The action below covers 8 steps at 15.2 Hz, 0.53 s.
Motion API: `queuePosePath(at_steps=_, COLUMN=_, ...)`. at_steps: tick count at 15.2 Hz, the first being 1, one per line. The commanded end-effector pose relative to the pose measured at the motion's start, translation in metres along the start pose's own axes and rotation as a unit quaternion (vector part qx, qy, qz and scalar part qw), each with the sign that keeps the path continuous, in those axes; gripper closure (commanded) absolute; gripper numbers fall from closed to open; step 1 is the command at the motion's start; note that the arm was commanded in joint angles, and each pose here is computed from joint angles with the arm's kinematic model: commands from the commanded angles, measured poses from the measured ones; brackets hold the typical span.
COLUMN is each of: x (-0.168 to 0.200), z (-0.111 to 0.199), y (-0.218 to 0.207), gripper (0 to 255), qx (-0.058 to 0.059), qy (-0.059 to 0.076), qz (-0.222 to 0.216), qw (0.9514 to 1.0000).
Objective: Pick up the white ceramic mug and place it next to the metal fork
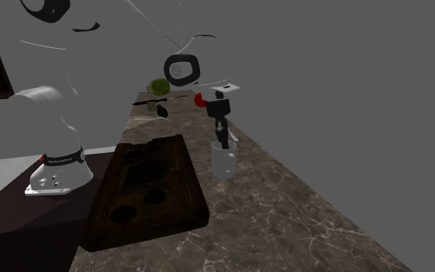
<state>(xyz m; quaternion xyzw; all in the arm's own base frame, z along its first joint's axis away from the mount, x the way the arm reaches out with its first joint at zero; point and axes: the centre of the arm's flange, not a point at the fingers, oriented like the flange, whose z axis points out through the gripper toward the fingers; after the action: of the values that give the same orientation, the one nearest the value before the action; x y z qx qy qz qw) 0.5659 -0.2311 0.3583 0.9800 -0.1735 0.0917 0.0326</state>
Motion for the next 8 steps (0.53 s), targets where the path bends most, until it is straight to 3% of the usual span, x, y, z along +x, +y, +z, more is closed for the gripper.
queuePosePath(at_steps=1, x=0.000, z=0.000, y=0.000, gripper=255, qx=0.000, qy=0.000, qz=0.000, qw=1.0000)
queuePosePath(at_steps=8, x=0.007, z=-0.036, y=0.001, gripper=255, qx=0.000, qy=0.000, qz=0.000, qw=1.0000)
